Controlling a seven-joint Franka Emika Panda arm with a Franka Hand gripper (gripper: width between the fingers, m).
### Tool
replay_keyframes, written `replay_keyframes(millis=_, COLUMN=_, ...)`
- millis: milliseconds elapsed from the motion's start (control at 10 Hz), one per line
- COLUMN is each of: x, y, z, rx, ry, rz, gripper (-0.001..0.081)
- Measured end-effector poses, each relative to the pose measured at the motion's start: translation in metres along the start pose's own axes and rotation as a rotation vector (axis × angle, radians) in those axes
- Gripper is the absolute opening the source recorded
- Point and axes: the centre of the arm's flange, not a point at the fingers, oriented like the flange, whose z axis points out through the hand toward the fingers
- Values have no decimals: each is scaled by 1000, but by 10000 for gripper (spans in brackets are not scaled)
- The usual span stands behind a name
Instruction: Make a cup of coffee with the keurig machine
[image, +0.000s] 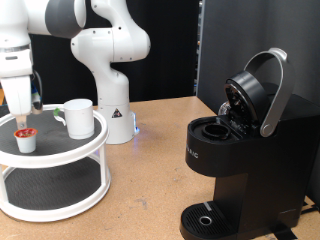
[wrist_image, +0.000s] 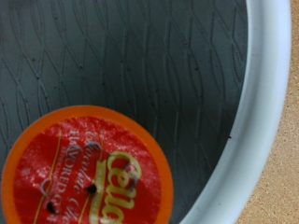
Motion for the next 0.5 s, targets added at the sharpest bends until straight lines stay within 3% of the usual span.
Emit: replay_keyframes(millis=500, x=0, y=-8, z=23, rx=-29, ry=2, rz=7, gripper=807)
